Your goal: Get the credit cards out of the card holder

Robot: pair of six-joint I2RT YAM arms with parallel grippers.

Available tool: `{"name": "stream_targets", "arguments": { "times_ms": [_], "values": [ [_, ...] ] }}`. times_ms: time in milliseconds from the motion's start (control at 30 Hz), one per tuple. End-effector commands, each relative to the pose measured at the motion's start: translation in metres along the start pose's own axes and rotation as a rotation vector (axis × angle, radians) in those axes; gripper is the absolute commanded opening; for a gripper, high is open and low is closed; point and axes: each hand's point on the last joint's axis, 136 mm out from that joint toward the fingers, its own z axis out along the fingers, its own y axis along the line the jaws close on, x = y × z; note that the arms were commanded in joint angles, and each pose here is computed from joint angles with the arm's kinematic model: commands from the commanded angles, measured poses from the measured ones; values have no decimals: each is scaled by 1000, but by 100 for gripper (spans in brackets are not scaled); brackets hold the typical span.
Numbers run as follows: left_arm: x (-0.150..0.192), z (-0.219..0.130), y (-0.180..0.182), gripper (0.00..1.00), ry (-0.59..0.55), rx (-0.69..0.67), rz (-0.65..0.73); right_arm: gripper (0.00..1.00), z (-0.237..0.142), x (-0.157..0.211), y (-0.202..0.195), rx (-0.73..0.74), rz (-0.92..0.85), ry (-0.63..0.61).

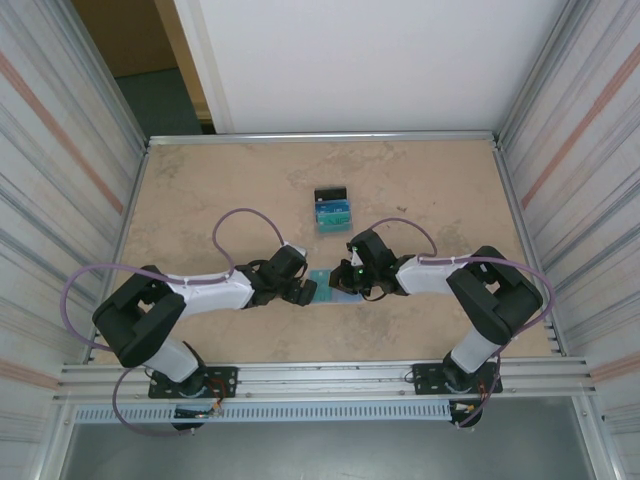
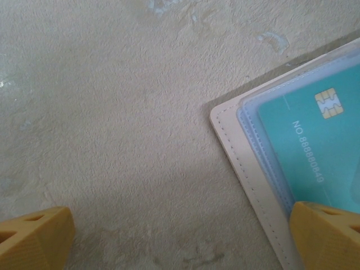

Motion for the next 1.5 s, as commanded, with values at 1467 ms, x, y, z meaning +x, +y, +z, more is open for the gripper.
{"name": "stream_targets", "arguments": {
  "times_ms": [1467],
  "values": [
    [3, -9, 8, 99, 23, -66, 34, 0, -28, -17, -21, 78, -55, -37]
  ]
}}
